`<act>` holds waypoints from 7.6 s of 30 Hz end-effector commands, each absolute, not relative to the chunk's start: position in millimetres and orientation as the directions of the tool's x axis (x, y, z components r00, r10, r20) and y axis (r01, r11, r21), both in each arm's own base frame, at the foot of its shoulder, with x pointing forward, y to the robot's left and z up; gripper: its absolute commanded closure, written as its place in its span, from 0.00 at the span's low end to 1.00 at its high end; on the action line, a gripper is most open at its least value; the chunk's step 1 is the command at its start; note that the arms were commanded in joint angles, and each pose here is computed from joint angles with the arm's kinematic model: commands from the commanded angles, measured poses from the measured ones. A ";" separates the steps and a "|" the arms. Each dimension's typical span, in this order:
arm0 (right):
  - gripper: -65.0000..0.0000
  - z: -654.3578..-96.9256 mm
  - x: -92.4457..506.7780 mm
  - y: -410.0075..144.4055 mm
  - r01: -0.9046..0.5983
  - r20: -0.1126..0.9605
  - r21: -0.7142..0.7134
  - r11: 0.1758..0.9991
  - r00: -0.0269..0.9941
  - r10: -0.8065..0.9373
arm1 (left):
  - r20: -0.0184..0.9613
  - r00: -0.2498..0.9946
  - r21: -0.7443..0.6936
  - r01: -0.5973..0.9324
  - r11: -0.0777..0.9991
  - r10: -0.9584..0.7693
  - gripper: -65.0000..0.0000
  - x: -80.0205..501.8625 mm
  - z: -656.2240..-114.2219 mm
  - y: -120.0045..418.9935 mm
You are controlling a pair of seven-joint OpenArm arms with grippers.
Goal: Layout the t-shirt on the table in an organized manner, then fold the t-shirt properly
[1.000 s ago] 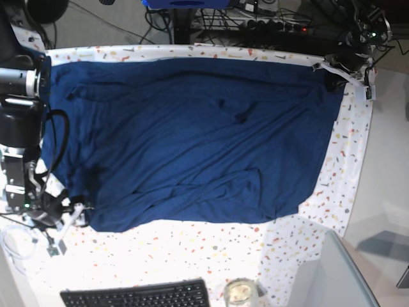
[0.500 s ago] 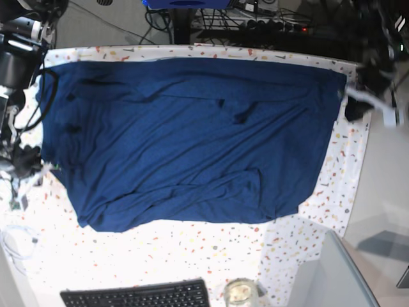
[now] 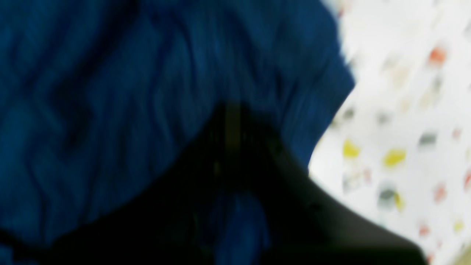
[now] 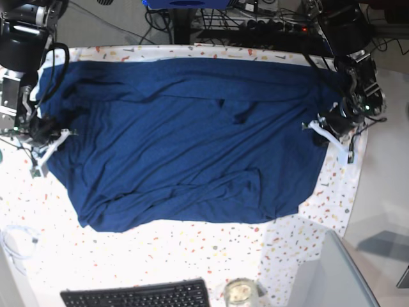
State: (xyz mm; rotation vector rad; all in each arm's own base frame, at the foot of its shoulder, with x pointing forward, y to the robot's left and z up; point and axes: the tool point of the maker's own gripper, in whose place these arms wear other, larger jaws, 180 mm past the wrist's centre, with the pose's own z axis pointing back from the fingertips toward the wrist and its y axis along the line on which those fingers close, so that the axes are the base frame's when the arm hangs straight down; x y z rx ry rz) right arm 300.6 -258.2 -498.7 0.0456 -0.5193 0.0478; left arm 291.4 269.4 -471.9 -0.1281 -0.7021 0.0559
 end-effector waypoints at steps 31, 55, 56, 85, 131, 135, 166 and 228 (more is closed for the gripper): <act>1.00 -453.3 259.3 -308.9 -0.038 0.513 -0.157 0.987 0.850 0.115 | 0.670 0.743 0.080 -0.076 0.994 0.003 1.00 240.5 -429.7 332.9; 1.00 -501.9 300.1 -250.2 -0.176 0.438 -0.034 0.984 0.882 0.173 | 0.624 0.770 0.001 -0.173 0.985 0.134 1.00 260.0 -492.8 340.5; 1.00 -504.2 293.8 -252.6 -0.177 0.428 -0.039 0.983 0.886 0.176 | 0.622 0.770 -0.006 -0.178 0.984 0.143 1.00 256.4 -494.4 340.0; 0.46 -385.0 284.6 6.7 -0.723 0.748 -0.090 0.685 0.405 0.525 | 0.800 0.513 -0.129 -0.359 0.924 0.311 1.00 199.4 -385.8 397.3; 0.99 -388.7 340.9 59.1 -0.631 0.841 -0.001 0.776 0.419 0.342 | 0.777 0.629 0.021 -0.047 0.999 0.013 1.00 182.8 -354.7 321.6; 0.99 -377.8 337.7 2.3 -0.521 0.836 -0.019 0.853 0.460 0.300 | 0.758 0.646 -0.101 -0.020 0.995 0.090 1.00 224.1 -375.0 268.4; 1.00 -388.9 285.5 -113.4 -0.348 0.779 -0.109 0.931 0.552 0.297 | 0.597 0.735 -0.416 -0.059 0.907 0.321 0.52 307.3 -461.2 176.8; 1.00 -437.5 366.0 -70.4 -0.303 0.727 0.054 0.952 0.665 0.170 | 0.988 -0.155 0.093 0.704 0.704 0.024 1.00 462.4 5.6 -105.4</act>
